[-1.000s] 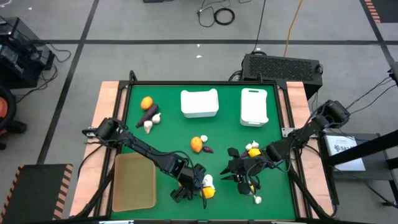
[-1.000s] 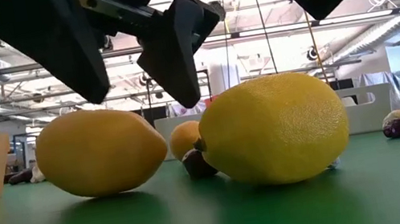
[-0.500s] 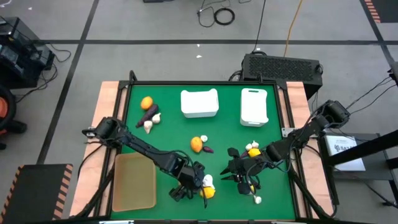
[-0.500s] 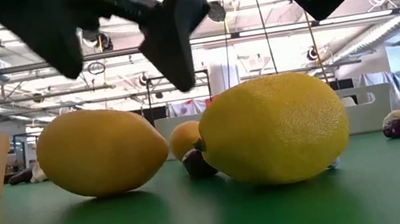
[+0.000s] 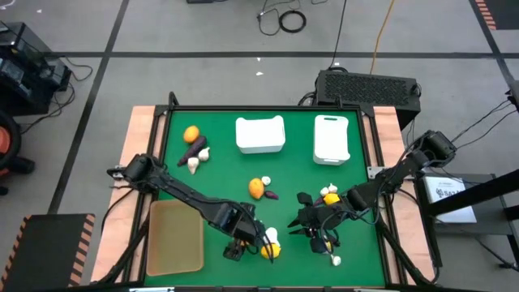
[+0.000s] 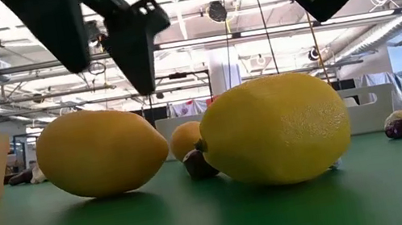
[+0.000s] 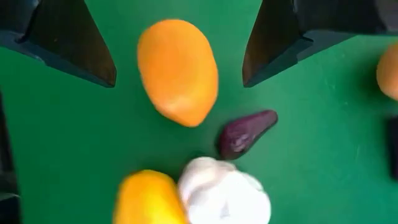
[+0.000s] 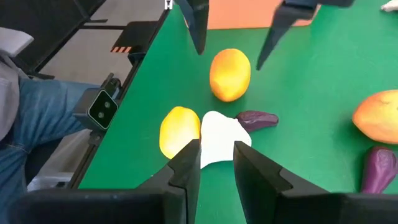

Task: Sort produce into baskets
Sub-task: Put the yellow lemon into the yellow bin

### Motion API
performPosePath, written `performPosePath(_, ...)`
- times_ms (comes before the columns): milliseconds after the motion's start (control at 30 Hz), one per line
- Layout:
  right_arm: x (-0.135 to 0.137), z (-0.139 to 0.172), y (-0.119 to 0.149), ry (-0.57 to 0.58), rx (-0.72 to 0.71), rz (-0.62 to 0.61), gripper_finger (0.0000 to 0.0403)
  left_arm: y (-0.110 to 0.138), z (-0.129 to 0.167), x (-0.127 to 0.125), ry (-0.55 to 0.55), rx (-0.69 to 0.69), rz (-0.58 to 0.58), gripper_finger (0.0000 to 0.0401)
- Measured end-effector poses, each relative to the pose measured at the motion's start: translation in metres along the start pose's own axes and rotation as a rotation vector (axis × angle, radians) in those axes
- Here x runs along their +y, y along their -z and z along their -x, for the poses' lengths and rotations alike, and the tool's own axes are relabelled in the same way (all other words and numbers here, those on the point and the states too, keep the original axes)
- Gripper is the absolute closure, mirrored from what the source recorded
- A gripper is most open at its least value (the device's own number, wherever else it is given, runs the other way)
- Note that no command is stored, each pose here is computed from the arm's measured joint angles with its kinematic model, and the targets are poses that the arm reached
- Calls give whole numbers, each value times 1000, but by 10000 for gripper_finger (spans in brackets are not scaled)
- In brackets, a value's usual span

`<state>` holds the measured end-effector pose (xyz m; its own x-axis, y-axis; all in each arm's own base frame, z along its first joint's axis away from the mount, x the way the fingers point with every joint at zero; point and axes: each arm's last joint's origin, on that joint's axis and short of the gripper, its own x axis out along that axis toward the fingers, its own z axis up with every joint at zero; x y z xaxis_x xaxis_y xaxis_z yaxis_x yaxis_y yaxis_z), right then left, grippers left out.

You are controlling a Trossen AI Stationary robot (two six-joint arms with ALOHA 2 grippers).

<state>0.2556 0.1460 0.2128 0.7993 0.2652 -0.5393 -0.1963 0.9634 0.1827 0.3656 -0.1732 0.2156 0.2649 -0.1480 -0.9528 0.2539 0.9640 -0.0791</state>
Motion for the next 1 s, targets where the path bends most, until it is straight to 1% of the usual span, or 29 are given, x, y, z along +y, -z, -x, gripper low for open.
performPosePath(100, 0, 0, 1, 2, 7, 2, 316, 0, -9, 0, -6, 21, 55, 44)
performPosePath(233, 0, 0, 1, 2, 8, 2, 316, 2, -24, 1, -15, 63, 77, 44)
performPosePath(400, 0, 0, 1, 3, 11, 2, 316, 4, -42, 1, -8, 116, 81, 44)
performPosePath(700, -1, 0, 2, 6, 17, 3, 316, 7, -55, 2, -16, 159, 79, 47)
performPosePath(800, -1, 0, 2, 6, 17, 4, 316, 7, -55, 2, -18, 156, 65, 64)
performPosePath(1000, -1, 0, 2, 6, 16, -3, 316, 8, -53, 2, -34, 164, 52, 123)
